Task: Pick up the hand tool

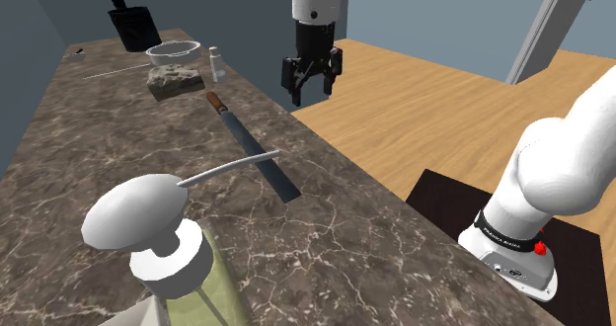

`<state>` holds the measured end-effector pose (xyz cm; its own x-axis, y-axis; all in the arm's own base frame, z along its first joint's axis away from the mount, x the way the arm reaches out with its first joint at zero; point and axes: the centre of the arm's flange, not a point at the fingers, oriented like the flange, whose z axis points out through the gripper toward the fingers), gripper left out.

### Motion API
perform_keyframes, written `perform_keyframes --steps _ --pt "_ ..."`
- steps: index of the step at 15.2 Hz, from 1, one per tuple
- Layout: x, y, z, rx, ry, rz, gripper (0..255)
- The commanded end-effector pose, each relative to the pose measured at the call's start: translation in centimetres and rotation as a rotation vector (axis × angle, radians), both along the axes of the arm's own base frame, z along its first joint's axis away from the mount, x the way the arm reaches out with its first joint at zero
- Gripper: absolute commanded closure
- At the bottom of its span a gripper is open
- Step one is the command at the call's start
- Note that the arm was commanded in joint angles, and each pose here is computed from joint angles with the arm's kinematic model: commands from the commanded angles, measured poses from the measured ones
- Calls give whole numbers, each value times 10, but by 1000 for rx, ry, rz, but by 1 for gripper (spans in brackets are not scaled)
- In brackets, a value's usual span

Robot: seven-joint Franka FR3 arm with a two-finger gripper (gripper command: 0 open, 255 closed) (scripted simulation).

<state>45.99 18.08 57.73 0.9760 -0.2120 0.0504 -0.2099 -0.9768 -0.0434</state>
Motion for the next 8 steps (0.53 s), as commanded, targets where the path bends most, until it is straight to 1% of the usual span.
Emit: perform_keyframes --steps 1,8 --pt "17 22 -2 7 3 -15 0" --pt "76 91 -10 25 12 -63 0"
